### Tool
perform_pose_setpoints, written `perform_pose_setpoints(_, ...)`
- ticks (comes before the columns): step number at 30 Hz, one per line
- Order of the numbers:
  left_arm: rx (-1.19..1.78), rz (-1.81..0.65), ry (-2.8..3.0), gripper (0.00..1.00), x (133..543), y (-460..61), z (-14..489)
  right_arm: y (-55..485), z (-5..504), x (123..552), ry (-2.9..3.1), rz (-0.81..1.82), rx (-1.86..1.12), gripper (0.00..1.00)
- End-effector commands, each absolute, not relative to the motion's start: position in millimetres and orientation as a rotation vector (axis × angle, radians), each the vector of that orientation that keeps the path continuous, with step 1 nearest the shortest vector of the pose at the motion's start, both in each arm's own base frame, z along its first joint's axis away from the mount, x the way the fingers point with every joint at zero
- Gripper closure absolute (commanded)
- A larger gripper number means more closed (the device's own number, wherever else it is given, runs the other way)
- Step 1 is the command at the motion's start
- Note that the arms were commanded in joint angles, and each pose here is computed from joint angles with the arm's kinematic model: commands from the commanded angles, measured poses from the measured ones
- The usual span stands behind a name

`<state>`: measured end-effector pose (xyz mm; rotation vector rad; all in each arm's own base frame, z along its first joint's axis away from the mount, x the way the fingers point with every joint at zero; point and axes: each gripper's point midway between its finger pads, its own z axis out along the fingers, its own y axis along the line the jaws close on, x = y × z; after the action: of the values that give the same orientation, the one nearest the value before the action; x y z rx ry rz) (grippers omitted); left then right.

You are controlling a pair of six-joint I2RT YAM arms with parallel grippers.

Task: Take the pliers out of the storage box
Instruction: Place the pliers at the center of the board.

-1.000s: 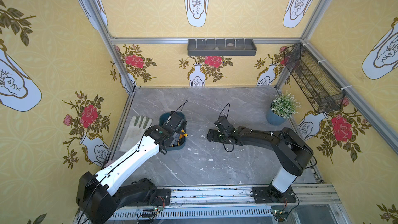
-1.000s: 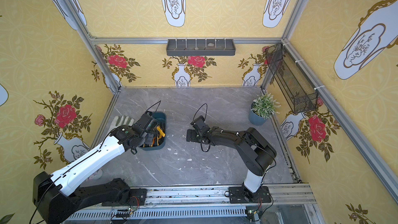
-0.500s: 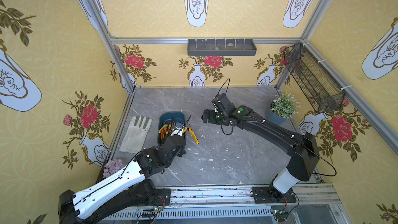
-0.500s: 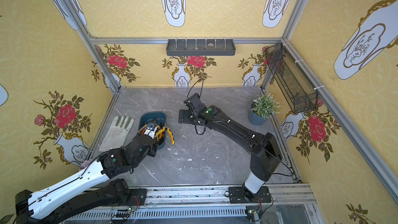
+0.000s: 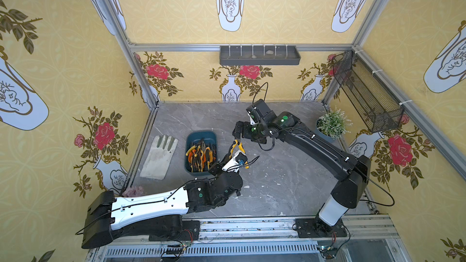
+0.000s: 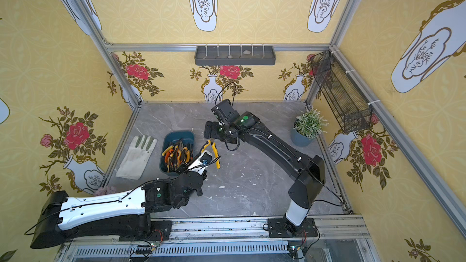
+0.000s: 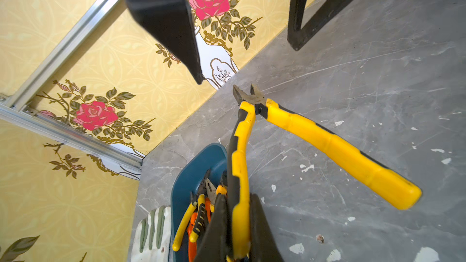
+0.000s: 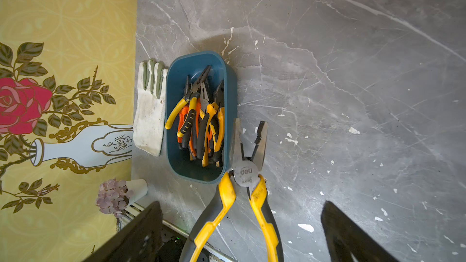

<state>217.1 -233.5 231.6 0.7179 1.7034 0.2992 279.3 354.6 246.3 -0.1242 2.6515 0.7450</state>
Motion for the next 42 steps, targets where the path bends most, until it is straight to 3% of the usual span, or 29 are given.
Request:
perform_pose_setpoints(1,0.615,0.292,1.658,1.0,221.9,-234.7,254.9,352.4,237.1,277.2,2.687,0.721,-0.098,0.02)
perform_pose_setpoints(10,0.628,0.259,1.65,1.0,217.7,-238.5,259.0,359.7,226.1,289.7,2.631,0.759,-0.086,0.0)
perform_pose_setpoints(12,0.628,0.264,1.653,1.0,217.9,-238.8,257.0,365.1,228.5,290.9,2.617,0.812,-0.094,0.04)
perform_pose_setpoints(17,0.63,0.262,1.655,1.0,216.0,-241.4,253.4,368.8,223.0,296.1,2.627,0.921,-0.067,0.17)
perform_pose_setpoints(19,0.631,0.259,1.656,1.0,215.4,-242.4,252.6,369.7,221.5,297.7,2.626,0.964,-0.061,0.3)
perform_pose_setpoints(22,0.634,0.264,1.654,1.0,214.3,-243.2,251.9,371.4,220.6,297.1,2.623,1.029,-0.054,0.4)
perform_pose_setpoints(30,0.624,0.255,1.648,1.0,212.2,-241.5,255.2,374.5,220.8,297.7,2.62,1.17,-0.04,0.42)
perform_pose_setpoints(34,0.627,0.257,1.646,1.0,211.4,-240.8,255.6,377.4,222.2,296.3,2.626,1.19,-0.052,0.5)
perform_pose_setpoints(42,0.628,0.266,1.647,1.0,211.4,-240.7,252.9,382.9,218.1,291.6,2.66,1.21,-0.07,0.5)
